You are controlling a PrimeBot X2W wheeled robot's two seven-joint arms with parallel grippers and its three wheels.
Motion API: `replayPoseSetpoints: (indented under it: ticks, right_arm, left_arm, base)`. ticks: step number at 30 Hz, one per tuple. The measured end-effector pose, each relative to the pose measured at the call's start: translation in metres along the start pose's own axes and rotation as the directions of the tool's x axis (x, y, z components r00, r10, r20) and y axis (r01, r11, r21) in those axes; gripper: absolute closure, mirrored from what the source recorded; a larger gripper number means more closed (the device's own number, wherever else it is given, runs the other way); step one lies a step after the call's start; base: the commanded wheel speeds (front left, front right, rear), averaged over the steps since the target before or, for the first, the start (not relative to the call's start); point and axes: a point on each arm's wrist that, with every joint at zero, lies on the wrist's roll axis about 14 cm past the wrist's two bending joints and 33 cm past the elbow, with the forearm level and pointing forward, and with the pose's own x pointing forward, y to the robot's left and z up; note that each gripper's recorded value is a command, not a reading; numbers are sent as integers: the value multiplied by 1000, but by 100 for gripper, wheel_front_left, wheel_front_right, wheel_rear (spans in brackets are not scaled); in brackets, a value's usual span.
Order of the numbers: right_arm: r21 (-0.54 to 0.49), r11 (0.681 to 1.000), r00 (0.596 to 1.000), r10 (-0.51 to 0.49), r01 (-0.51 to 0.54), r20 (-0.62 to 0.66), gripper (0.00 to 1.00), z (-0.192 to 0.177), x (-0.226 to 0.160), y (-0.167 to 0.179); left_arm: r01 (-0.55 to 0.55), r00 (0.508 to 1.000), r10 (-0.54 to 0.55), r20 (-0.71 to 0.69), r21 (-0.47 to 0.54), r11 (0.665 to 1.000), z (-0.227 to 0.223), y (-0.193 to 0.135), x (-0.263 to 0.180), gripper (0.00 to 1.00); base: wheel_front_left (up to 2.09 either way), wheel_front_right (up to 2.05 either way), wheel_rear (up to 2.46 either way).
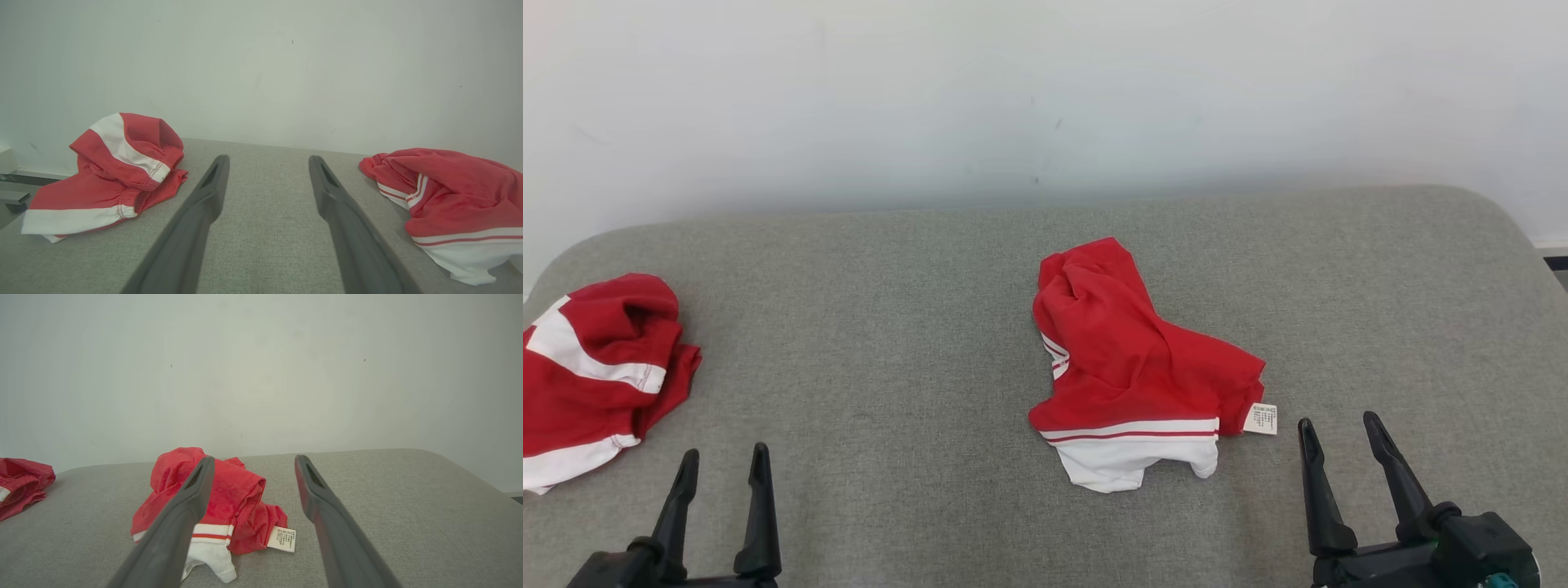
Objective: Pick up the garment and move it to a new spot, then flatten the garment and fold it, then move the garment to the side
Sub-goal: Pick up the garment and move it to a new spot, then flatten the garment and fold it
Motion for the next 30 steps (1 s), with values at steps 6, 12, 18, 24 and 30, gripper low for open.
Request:
replayPoseSetpoints:
  ticks: [6,12,18,24,30]
  right_arm:
    - [4,1000,1000,-7,7,-7,0,-2,-2,-2]
    - [4,1000,1000,-9,9,-13,0,-4,-3,-3]
    - [6,1000,1000,-7,7,-23,0,-7,-2,-2]
    - [11,1000,999,3,-2,-42,0,-13,1,1]
    - [24,999,995,41,-38,-96,0,-31,12,10]
  left_arm:
    - [6,1000,-6,-5,-6,1000,-2,-5,-2,0]
    - [9,1000,-9,-6,-6,1000,-3,-7,-3,0]
    - [4,1000,-4,-7,-5,1000,-3,-4,-4,0]
    - [-11,1000,11,-15,-7,1000,-6,0,-5,0]
    - [-14,1000,13,-23,-12,1000,-9,-1,-4,0]
  base:
    - [0,0,0]
    - [0,0,0]
    - [0,0,0]
    - [0,0,0]
    - [0,0,0]
